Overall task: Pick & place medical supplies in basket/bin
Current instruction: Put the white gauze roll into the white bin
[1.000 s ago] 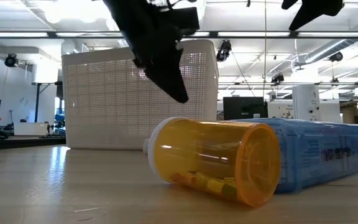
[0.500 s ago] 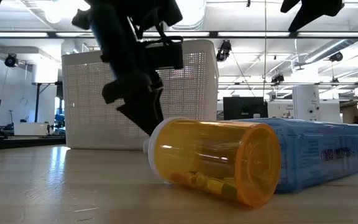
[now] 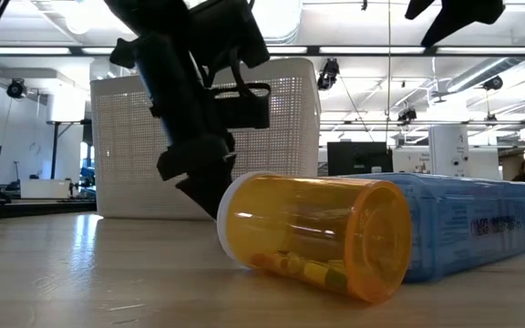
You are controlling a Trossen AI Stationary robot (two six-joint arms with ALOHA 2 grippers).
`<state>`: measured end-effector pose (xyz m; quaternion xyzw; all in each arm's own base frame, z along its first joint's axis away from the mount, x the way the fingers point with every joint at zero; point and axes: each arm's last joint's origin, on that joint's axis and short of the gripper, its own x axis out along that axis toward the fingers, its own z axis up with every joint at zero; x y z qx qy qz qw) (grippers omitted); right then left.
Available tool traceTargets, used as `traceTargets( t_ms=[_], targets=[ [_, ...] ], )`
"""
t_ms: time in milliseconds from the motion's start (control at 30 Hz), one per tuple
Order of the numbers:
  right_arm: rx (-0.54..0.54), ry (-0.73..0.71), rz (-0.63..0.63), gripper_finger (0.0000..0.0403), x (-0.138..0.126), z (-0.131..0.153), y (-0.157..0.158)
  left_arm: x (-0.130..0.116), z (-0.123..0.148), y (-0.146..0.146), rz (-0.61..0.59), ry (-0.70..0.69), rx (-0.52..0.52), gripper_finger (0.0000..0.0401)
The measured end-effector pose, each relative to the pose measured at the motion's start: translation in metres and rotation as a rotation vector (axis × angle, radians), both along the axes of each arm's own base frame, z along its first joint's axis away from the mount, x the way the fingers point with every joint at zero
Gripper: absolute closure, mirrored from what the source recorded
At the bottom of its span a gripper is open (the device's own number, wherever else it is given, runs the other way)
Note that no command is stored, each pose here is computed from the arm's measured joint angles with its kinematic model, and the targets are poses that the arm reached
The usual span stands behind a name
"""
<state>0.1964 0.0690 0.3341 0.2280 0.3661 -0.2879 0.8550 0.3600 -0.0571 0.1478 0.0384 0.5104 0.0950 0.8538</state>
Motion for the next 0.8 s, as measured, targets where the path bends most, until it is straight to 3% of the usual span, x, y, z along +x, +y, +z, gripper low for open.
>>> traceTargets(
  t_ms=[267, 400, 567, 667, 800],
  targets=[
    [-0.017, -0.013, -0.016, 0.0099, 0.000, 0.000, -0.001, -0.001, 0.001, 0.001, 0.071, -0.015, -0.033, 0.0325],
    [-0.021, -0.012, -0.014, 0.0099, 0.000, 0.000, -0.001, -0.005, 0.017, -0.010, 0.077, -0.038, -0.056, 0.0361],
    [-0.026, -0.010, -0.006, 0.0099, 0.000, 0.000, 0.000, -0.013, 0.083, -0.044, 0.046, -0.156, -0.131, 0.0357],
    [-0.029, -0.009, -0.002, 0.0099, 0.000, 0.001, -0.001, -0.025, 0.134, -0.067, 0.019, -0.318, -0.135, 0.0351],
    [-0.057, -0.004, 0.021, 0.0099, 0.000, 0.001, -0.001, -0.039, 0.191, -0.070, 0.131, -0.539, 0.062, 0.0349]
  ],
)
